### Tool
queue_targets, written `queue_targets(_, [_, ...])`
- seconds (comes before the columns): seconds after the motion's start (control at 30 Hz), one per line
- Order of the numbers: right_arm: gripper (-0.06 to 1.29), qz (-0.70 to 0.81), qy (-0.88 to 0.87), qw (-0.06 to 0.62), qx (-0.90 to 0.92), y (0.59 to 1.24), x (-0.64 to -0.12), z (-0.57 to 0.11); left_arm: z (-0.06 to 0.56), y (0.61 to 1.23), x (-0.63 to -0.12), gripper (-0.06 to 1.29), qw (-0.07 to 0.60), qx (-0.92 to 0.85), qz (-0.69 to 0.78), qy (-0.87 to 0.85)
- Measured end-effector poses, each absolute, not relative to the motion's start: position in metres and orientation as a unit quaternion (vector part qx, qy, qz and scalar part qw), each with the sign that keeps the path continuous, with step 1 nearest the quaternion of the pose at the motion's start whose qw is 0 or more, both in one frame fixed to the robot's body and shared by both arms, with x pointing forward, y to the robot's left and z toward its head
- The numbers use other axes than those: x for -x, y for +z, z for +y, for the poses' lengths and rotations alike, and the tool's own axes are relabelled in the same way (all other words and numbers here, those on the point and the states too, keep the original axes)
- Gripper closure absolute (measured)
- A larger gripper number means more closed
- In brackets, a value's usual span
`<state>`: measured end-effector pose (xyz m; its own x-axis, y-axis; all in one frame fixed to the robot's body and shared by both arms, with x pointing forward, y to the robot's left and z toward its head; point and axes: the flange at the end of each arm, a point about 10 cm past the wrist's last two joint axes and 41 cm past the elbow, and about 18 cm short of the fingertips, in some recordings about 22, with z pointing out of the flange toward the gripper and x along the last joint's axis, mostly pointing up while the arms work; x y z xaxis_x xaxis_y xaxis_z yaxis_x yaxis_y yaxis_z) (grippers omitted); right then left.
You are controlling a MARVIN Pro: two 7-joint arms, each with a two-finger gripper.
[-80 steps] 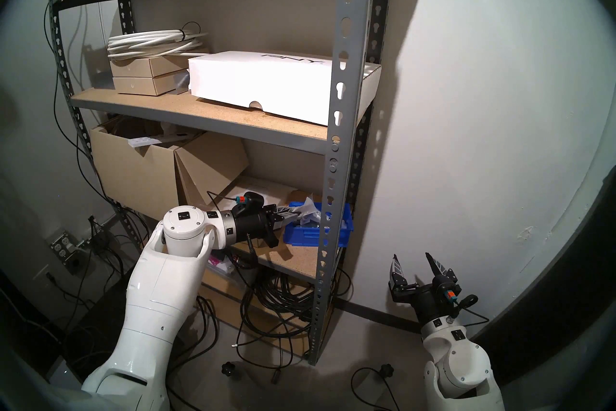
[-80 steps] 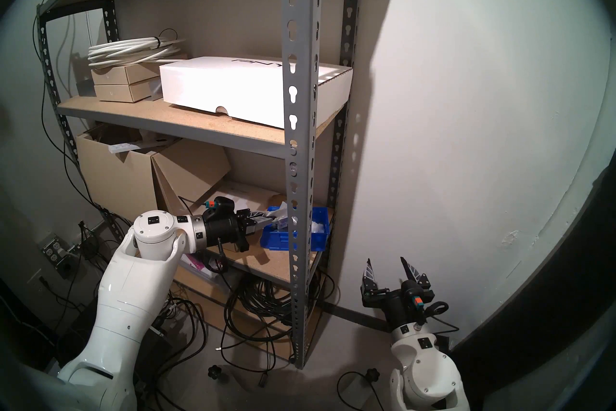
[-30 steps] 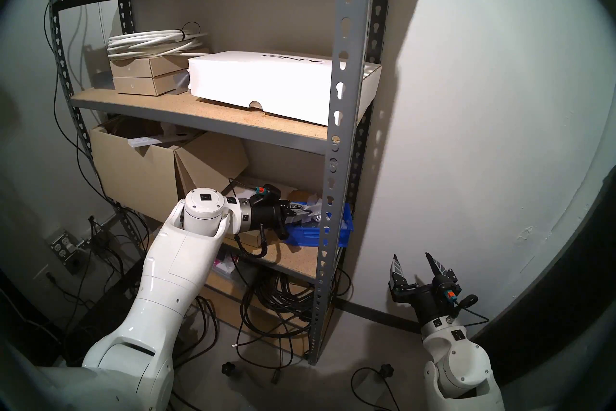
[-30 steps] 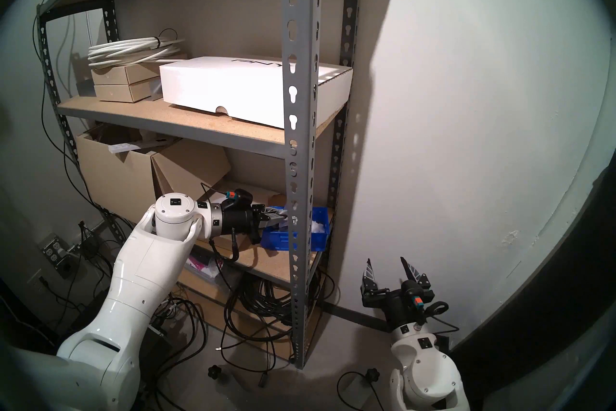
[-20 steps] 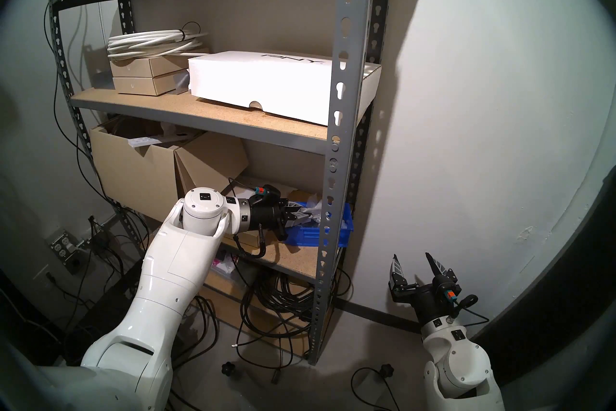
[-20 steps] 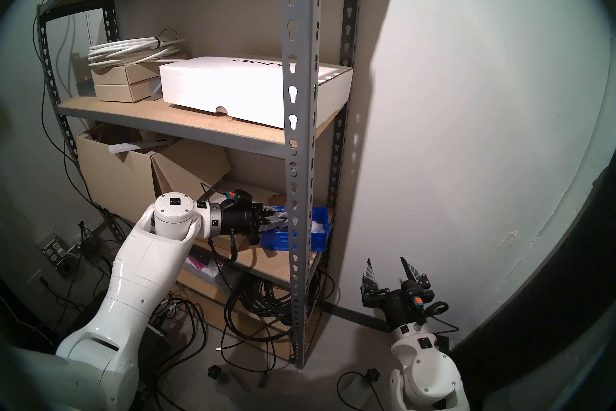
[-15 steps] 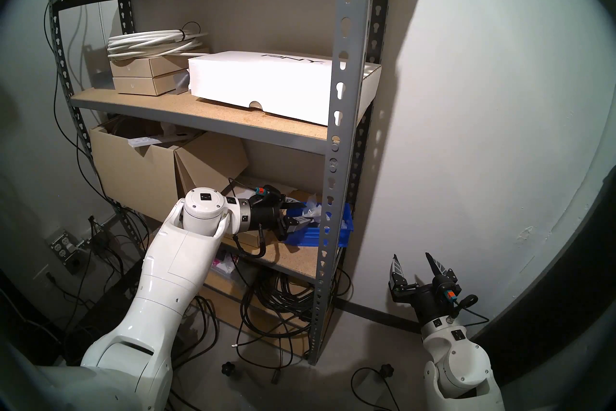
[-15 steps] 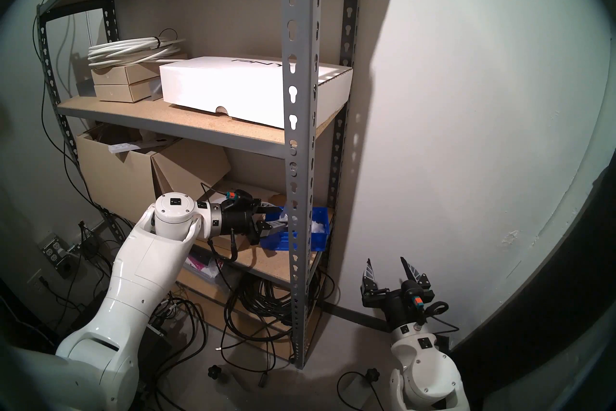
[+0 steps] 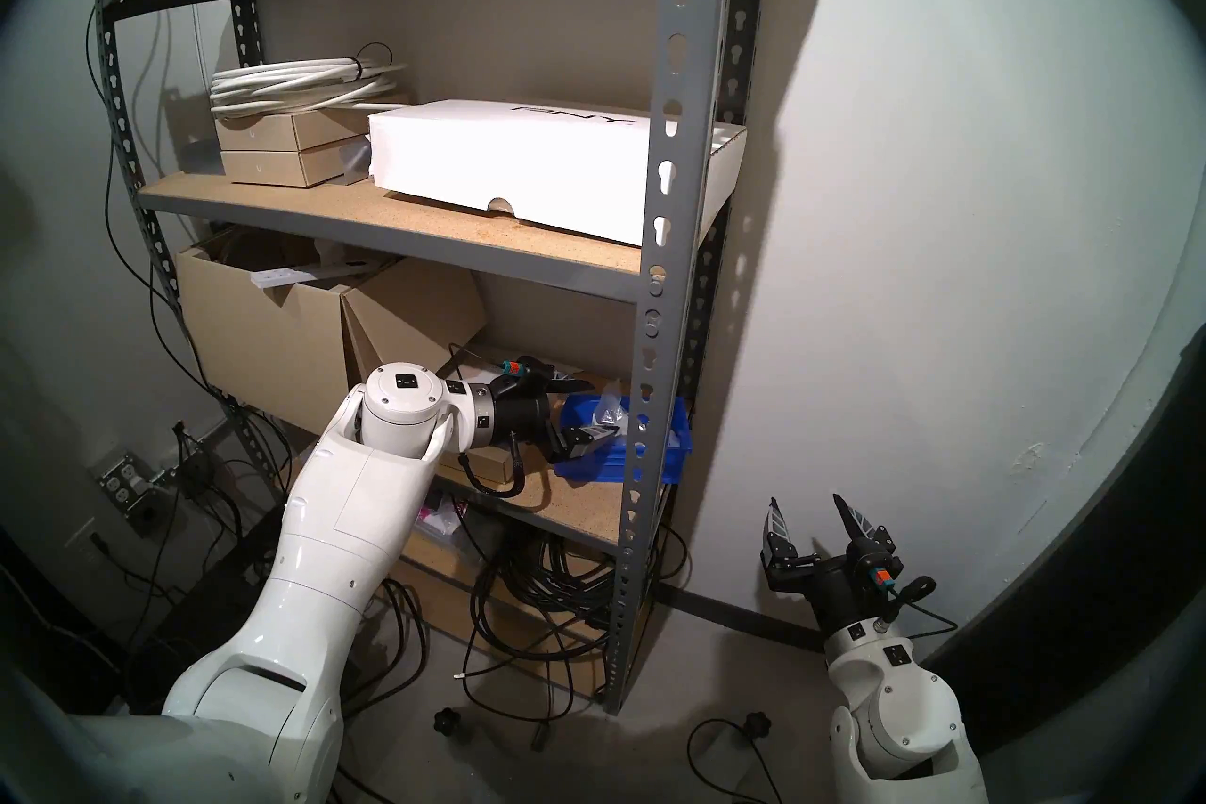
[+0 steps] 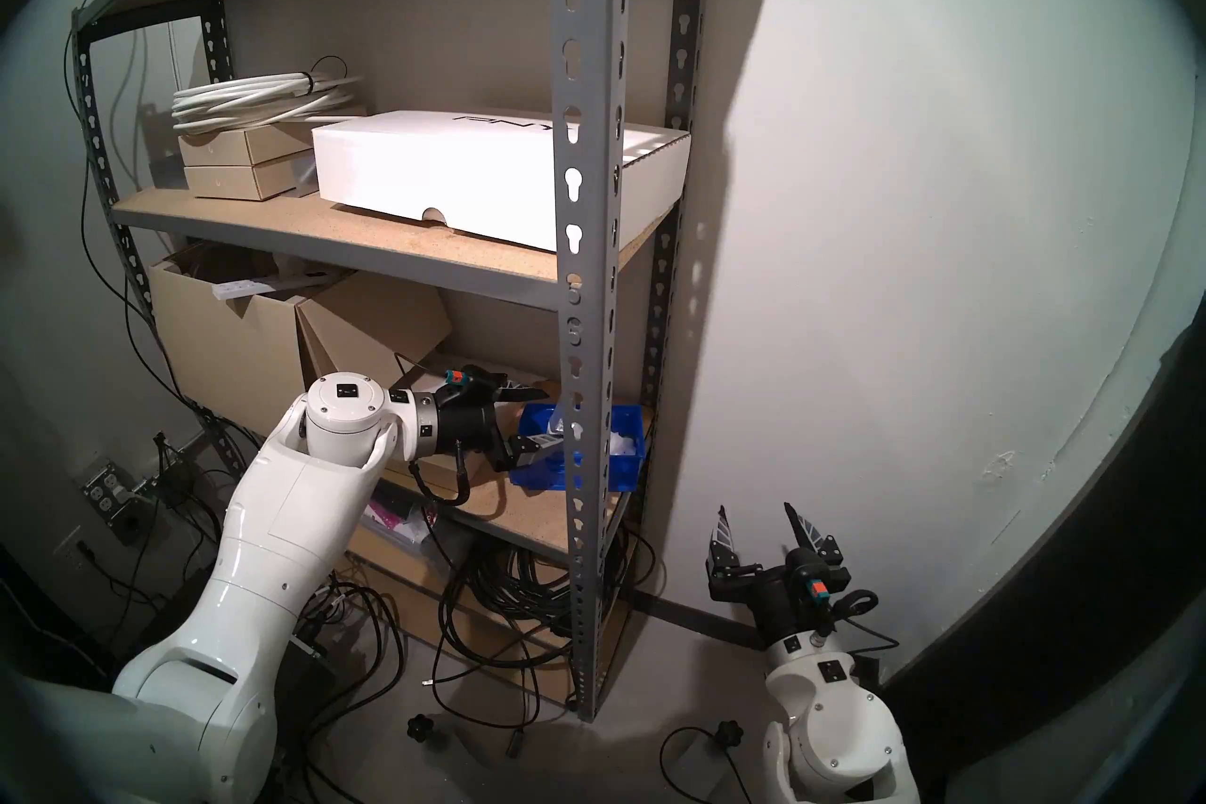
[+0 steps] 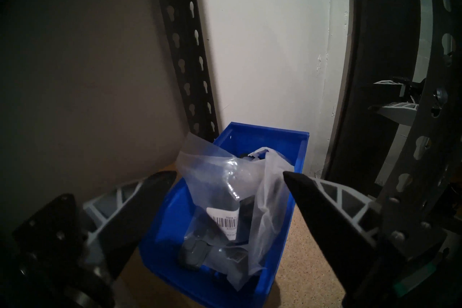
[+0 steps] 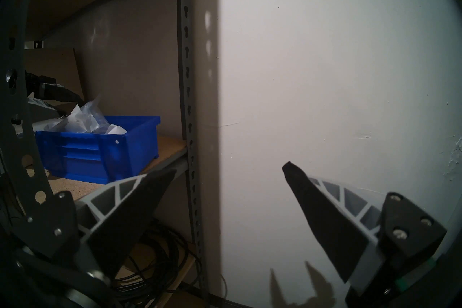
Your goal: Organize the rack shelf by putting things into a case
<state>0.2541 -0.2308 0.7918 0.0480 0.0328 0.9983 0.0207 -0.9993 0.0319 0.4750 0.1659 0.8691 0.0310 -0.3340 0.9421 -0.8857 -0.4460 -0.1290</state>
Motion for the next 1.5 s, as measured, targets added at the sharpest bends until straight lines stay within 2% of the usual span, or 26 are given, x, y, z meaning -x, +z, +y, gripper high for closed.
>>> queue_targets(0.1, [-0.02,0.018,0.690,0.004,-0.724,0.792,-0.254,-0.231,0.170,0.878,-0.471,0.05,0.265,-0.662,-0.457,0.531])
queue_targets(0.17, [-0.02,0.018,0.690,0.004,-0.724,0.792,-0.254,-0.231,0.173,0.882,-0.468,0.04,0.265,-0.661,-0.457,0.533])
queue_targets(0.8, [-0.02,0.018,0.690,0.004,-0.724,0.792,-0.254,-0.231,0.201,0.862,-0.430,0.04,0.285,-0.656,-0.462,0.524])
queue_targets(1.5, [-0.02,0.018,0.690,0.004,-0.724,0.792,-0.254,-0.231,0.197,0.839,-0.438,0.06,0.286,-0.651,-0.483,0.511])
